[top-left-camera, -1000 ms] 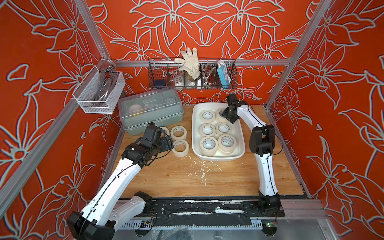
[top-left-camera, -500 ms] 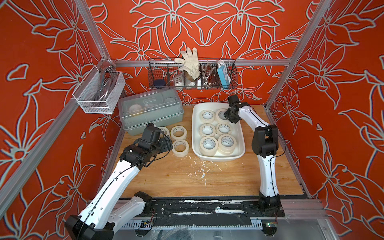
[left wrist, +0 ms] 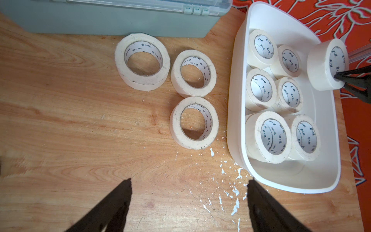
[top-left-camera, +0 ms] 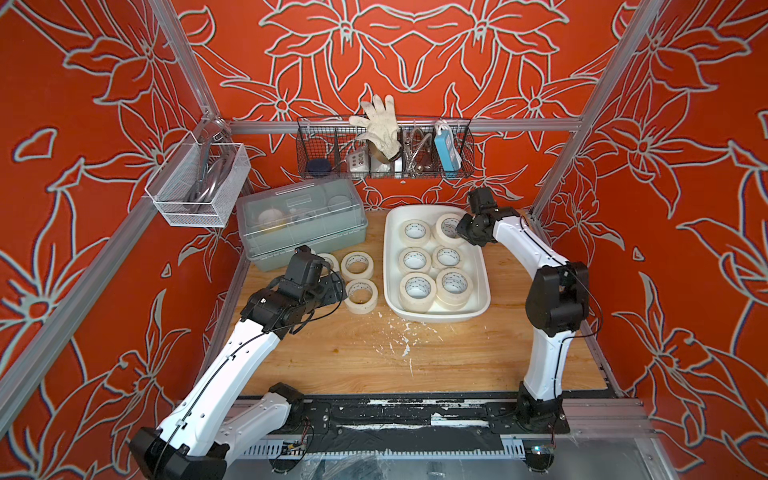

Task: Take out the art tape in the storage box
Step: Pick up the art tape from the storage box.

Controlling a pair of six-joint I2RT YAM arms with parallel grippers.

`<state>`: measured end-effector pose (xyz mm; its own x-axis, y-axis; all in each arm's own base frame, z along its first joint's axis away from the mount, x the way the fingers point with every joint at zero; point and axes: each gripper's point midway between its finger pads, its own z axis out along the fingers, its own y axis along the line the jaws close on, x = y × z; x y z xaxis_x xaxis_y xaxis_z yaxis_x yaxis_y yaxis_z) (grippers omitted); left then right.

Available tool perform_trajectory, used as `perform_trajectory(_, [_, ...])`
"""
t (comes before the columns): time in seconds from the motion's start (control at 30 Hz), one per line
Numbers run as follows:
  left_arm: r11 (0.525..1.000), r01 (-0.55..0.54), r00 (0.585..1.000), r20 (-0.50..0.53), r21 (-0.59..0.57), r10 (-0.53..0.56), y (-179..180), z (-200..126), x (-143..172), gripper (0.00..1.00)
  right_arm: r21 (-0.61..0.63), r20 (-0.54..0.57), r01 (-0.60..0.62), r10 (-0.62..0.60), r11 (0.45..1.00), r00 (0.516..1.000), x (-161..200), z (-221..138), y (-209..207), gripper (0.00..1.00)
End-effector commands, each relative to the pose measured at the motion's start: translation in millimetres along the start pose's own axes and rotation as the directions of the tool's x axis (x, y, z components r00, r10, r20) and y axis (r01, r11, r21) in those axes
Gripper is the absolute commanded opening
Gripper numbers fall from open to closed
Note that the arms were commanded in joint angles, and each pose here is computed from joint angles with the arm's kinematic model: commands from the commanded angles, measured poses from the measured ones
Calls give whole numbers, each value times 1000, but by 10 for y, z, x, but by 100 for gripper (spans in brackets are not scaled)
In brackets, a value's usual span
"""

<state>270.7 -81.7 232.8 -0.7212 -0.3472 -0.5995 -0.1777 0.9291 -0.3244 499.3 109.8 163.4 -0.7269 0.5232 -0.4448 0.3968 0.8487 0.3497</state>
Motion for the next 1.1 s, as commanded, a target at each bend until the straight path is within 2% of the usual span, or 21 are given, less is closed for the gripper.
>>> perform_trajectory(0.0, [999, -37, 999, -3, 9, 37, -115, 7, -47, 88, -135, 34, 83, -79, 987, 996, -20, -310, 201, 1])
perform_trajectory(0.23, [988, -130, 991, -22, 83, 132, -485, 70, 0, 87, -179, 58, 199, -191, 964, 980, 226, -725, 158, 0])
perform_trajectory(0.43, [960, -238, 970, -23, 149, 244, -887, 90, 43, 86, -137, 83, 279, -270, 950, 959, 468, -970, -22, 0])
perform_trajectory(0.77, [864, -403, 904, -14, 301, 426, -1583, 22, 258, 85, -96, 22, 406, -406, 909, 914, 1050, -1103, -237, 0])
perform_trajectory(1.07, [798, -480, 847, -43, 364, 529, -1994, 160, 574, 84, -154, -38, 483, -493, 862, 869, 1535, -1108, -252, 0])
